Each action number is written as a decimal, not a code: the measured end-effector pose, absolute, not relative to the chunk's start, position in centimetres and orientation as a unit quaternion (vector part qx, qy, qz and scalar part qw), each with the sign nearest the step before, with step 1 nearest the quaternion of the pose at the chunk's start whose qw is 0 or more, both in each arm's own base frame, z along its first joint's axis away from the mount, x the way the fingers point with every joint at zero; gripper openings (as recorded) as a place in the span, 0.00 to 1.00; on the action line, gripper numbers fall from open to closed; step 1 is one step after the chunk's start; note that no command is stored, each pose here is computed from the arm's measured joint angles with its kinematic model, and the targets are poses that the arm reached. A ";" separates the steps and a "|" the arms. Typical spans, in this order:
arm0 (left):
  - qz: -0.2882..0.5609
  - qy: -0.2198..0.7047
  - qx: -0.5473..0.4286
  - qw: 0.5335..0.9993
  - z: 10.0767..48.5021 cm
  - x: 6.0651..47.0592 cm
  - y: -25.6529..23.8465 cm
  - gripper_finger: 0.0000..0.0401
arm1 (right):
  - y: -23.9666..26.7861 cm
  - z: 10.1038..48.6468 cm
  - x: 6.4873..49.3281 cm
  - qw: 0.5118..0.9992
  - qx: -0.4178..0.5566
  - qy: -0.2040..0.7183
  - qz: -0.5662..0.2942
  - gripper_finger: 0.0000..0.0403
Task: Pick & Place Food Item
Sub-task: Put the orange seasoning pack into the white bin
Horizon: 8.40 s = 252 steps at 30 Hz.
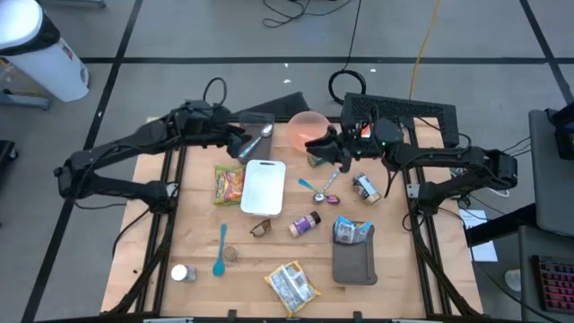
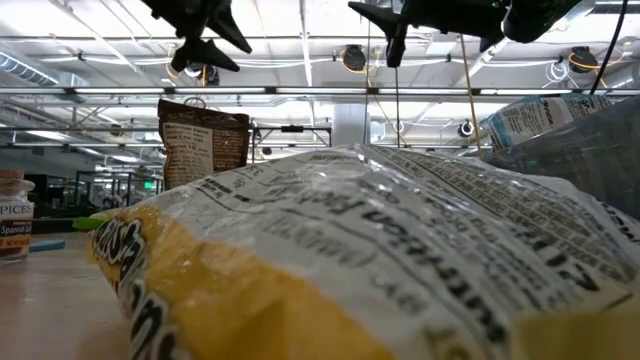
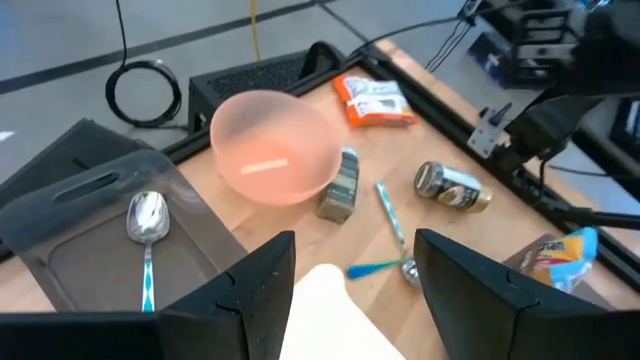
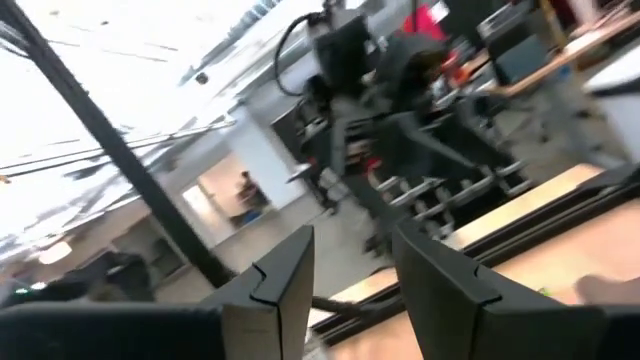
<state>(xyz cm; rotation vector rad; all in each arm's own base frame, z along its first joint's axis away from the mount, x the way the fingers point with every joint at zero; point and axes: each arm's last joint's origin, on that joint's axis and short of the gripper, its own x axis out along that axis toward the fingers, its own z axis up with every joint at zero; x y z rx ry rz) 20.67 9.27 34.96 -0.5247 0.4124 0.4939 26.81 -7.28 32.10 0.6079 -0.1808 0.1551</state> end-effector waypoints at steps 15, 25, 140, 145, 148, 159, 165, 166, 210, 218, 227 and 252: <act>0.246 0.241 -0.262 0.902 33.0 22.8 10.2 0.53 | -5.0 31.9 27.3 0.943 0.298 -0.060 0.138 0.32; 0.243 0.221 -0.258 0.909 33.1 23.2 10.4 0.53 | -5.0 32.0 27.3 0.943 0.297 -0.060 0.137 0.32; 0.007 0.388 -0.324 0.863 33.6 16.6 5.0 0.53 | -7.5 29.9 26.7 0.965 0.186 0.152 -0.103 0.32; 0.043 0.376 -0.334 0.863 34.5 15.6 2.6 0.53 | -7.5 28.6 26.6 0.963 0.208 0.136 -0.105 0.32; 0.058 0.379 -0.343 0.858 34.6 15.6 1.1 0.53 | -7.4 27.7 26.5 0.962 0.217 0.131 -0.104 0.32; 0.090 0.371 -0.361 0.851 33.3 19.8 -4.7 0.53 | -6.9 25.3 26.0 0.955 0.266 0.122 -0.044 0.32; 0.095 0.377 -0.389 0.835 31.3 23.0 -7.7 0.53 | -6.3 25.6 26.0 0.947 0.292 0.128 0.040 0.32; 0.100 0.383 -0.392 0.830 30.9 23.3 -8.0 0.53 | -6.2 25.6 26.0 0.946 0.294 0.127 0.052 0.32; 0.087 0.538 -0.329 0.771 23.7 28.6 -6.3 0.53 | -3.2 25.6 26.6 0.950 0.255 0.141 0.108 0.32; 0.092 0.547 -0.331 0.763 23.1 28.8 -6.4 0.53 | -3.2 25.5 26.5 0.950 0.254 0.144 0.106 0.32; 0.081 0.555 -0.344 0.753 23.2 28.8 -6.3 0.23 | -3.2 25.5 26.5 0.953 0.245 0.144 0.107 0.32; 0.047 0.536 -0.304 0.786 38.3 27.9 -3.4 0.01 | -3.3 25.5 26.6 0.964 0.207 0.140 0.095 0.32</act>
